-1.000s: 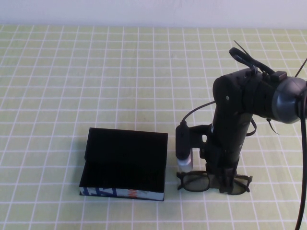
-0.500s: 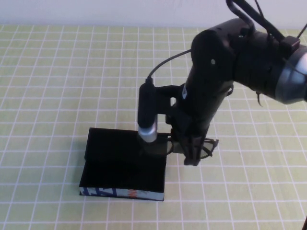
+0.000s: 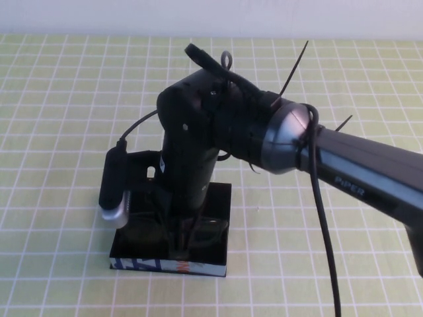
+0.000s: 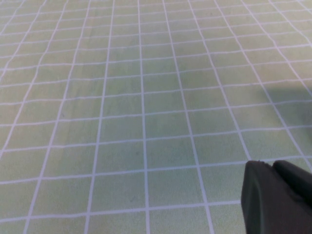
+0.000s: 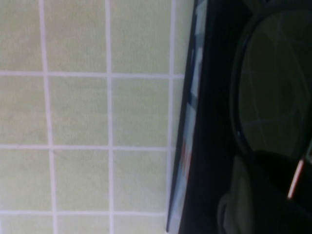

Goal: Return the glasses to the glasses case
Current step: Place the glasses in the glasses case

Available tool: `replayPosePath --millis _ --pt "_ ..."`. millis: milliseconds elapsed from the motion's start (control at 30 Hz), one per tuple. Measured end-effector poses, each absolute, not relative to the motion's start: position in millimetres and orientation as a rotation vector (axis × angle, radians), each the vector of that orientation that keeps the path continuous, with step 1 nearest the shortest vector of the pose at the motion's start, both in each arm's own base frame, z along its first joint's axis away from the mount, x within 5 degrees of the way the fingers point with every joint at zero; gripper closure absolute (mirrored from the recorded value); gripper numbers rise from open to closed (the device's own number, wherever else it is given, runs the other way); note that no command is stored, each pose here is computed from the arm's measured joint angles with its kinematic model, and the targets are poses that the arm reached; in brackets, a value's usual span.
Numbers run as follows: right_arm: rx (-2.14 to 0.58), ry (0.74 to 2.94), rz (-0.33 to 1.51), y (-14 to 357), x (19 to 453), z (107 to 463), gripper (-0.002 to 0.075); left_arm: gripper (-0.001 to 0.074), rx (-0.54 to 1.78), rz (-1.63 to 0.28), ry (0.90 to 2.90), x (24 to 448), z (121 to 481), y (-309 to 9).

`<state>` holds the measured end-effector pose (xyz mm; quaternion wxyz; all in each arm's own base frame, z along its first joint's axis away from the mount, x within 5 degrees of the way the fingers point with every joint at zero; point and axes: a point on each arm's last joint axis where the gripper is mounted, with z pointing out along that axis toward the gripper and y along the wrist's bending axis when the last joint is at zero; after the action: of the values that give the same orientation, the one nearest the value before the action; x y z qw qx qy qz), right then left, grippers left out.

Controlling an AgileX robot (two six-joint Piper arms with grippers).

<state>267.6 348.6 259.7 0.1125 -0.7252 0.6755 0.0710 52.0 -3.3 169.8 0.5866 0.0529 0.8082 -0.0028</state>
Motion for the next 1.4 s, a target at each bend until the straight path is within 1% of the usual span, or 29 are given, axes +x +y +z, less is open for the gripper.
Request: replayPosePath --millis 133,633,833,1033,1200,1400 --pt "-2.14 1.977 0.21 354 266 256 0.0672 0.0738 0.123 -0.007 1.884 52 170 -3" --pt "-2.198 2.034 0.181 361 273 219 0.0672 0.0738 0.123 -0.007 1.884 52 170 -3" --pt "-2.206 2.044 0.18 363 274 212 0.0672 0.0738 0.123 -0.007 1.884 52 170 -3" --pt "-2.196 2.033 0.181 364 275 215 0.0673 0.0738 0.123 -0.007 1.884 52 170 -3" --pt "-2.151 2.027 0.186 368 278 226 0.0673 0.0738 0.123 -0.007 1.884 52 170 -3" --pt "-2.132 2.057 0.167 368 280 223 0.0673 0.0738 0.123 -0.007 1.884 52 170 -3"
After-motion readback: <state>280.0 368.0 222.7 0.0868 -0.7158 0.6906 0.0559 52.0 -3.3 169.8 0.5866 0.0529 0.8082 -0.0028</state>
